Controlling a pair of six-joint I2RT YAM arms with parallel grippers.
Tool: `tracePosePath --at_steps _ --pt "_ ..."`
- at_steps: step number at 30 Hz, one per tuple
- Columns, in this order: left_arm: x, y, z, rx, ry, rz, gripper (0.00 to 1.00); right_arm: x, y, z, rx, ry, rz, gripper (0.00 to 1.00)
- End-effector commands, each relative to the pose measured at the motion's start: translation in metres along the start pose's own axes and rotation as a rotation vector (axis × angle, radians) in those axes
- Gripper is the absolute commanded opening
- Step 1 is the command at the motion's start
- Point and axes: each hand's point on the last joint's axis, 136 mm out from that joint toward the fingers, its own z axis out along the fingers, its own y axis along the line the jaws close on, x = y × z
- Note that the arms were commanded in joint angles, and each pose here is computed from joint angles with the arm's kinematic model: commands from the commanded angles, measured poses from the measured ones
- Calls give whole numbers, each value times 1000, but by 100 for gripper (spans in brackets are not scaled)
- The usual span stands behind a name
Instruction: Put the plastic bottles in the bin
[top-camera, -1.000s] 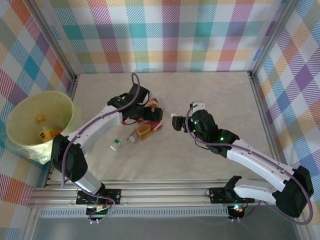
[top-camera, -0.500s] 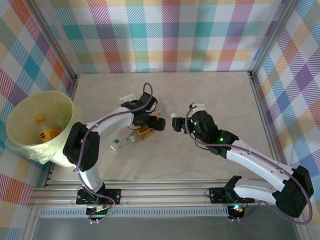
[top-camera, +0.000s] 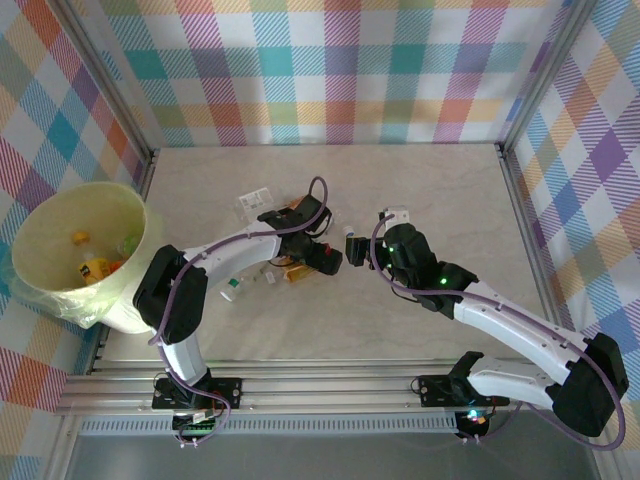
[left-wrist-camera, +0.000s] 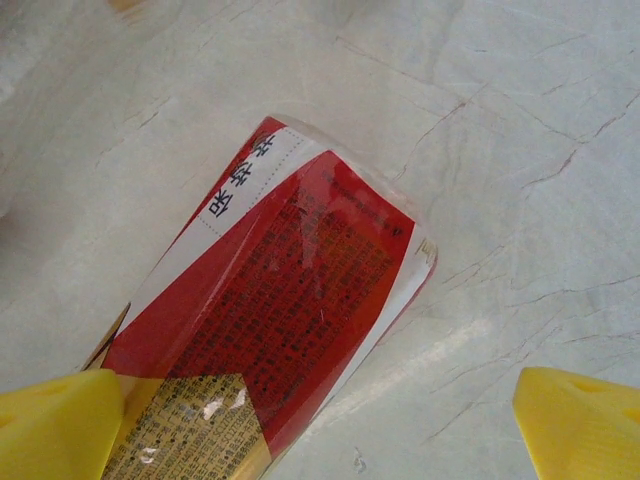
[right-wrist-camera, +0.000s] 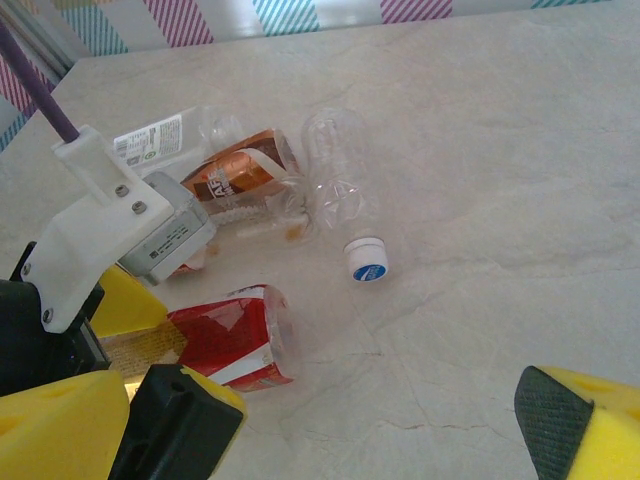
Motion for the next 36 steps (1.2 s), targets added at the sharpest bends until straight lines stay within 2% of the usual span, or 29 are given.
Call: tracePosePath --at_steps 1,4,11,21,28,36 --pt "-13 -7 -16 5 -50 56 100 -7 0 -2 -11 -30 5 100" --pt "-18 1 -19 -42 -65 113 100 -6 -2 -2 -5 -28 4 100" --pt "-9 26 12 -188 39 237 100 -6 -3 -3 3 -29 3 100" --pt "9 11 35 -97 105 291 100 -4 -8 -4 26 -28 3 100" --pt "25 4 57 -87 165 295 93 -4 -7 0 30 -20 -4 100" --pt "17 3 55 -105 109 246 78 -4 -7 3 35 -16 -14 100"
